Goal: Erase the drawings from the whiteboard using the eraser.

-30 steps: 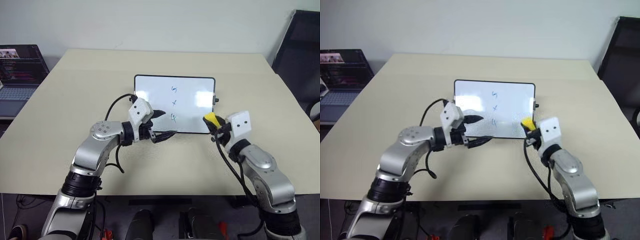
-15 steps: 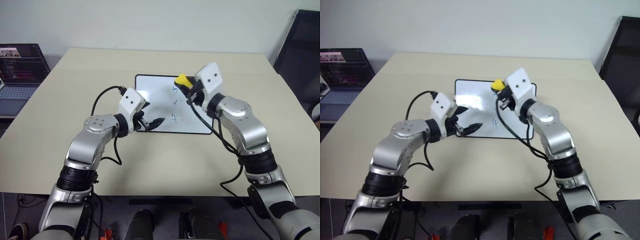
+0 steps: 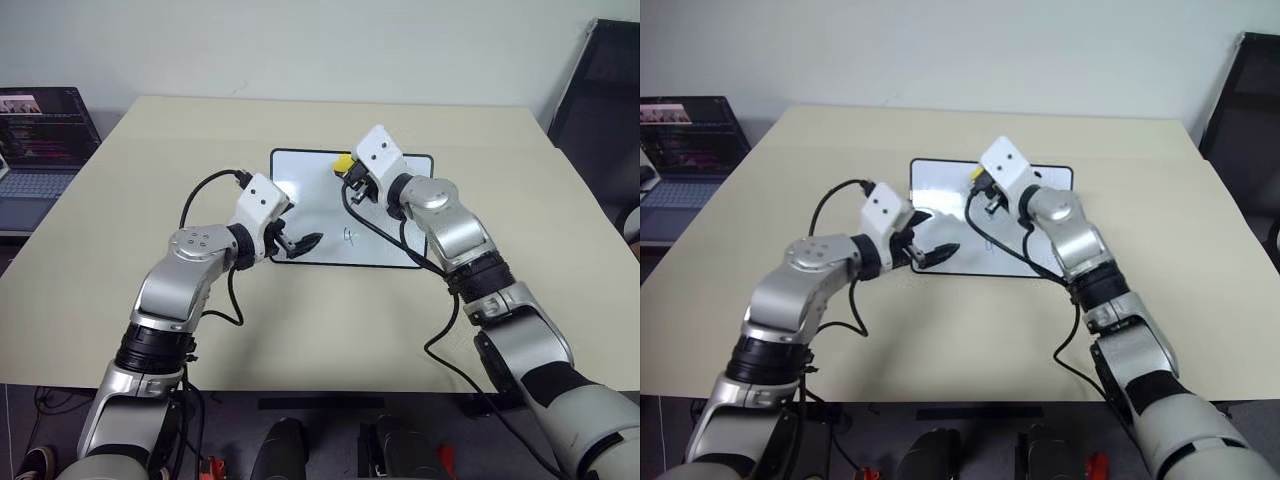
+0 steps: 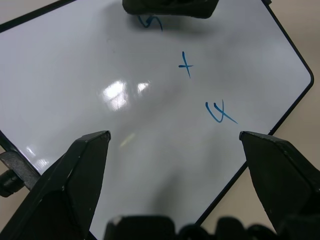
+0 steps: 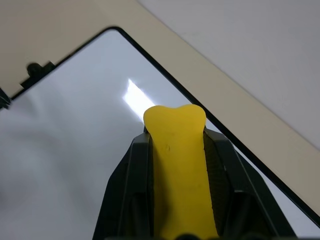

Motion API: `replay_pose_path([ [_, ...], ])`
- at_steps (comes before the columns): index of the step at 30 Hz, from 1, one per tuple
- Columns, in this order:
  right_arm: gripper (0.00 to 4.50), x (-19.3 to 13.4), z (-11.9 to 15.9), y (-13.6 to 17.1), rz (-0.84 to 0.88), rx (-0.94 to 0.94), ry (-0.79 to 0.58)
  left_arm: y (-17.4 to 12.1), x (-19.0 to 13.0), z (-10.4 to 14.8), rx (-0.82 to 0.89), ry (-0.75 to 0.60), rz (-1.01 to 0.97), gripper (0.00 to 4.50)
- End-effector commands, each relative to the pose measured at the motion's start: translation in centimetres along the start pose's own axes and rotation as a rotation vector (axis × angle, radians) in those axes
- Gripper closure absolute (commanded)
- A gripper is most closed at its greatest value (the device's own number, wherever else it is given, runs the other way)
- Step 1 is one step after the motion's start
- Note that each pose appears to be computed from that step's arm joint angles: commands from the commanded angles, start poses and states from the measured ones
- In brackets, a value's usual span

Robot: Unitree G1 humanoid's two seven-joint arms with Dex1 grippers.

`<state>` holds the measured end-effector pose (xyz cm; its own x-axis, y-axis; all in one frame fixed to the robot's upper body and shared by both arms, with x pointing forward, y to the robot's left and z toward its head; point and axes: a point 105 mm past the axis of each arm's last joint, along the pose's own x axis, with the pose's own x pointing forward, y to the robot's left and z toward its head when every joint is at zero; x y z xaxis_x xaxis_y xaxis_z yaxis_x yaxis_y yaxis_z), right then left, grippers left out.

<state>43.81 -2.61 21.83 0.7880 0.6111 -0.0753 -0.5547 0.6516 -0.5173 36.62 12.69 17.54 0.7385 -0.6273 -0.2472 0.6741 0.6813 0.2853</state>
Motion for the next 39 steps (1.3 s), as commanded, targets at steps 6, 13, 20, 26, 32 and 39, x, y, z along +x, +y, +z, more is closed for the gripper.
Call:
replay_pose_path([
  [6, 3.48, 0.7, 0.3, -0.8, -0.018, -0.068, 0.009, -0.3, -0.4, 2.4, 0.054, -0.039, 0.007, 0.00],
  [13, 3.48, 0.1, -1.7, -1.5, -0.025, -0.092, 0.071, -0.3, -0.4, 2.6, 0.059, -0.038, 0.004, 0.00],
  [20, 3.48, -0.3, -3.2, -1.2, 0.017, -0.103, 0.127, -0.5, -0.3, 2.6, 0.065, -0.038, -0.013, 0.00],
  [26, 3.49, -0.4, -3.4, -1.5, -0.016, -0.120, 0.129, -0.6, -0.3, 2.6, 0.067, -0.037, -0.022, 0.00],
  [32, 3.49, -0.5, -3.5, -2.2, -0.030, -0.128, 0.141, -0.8, -0.2, 2.4, 0.066, -0.036, -0.029, 0.00],
  [39, 3.49, -0.2, -3.0, -0.6, 0.033, -0.126, 0.123, -0.9, -0.2, 2.3, 0.063, -0.038, -0.033, 0.00],
])
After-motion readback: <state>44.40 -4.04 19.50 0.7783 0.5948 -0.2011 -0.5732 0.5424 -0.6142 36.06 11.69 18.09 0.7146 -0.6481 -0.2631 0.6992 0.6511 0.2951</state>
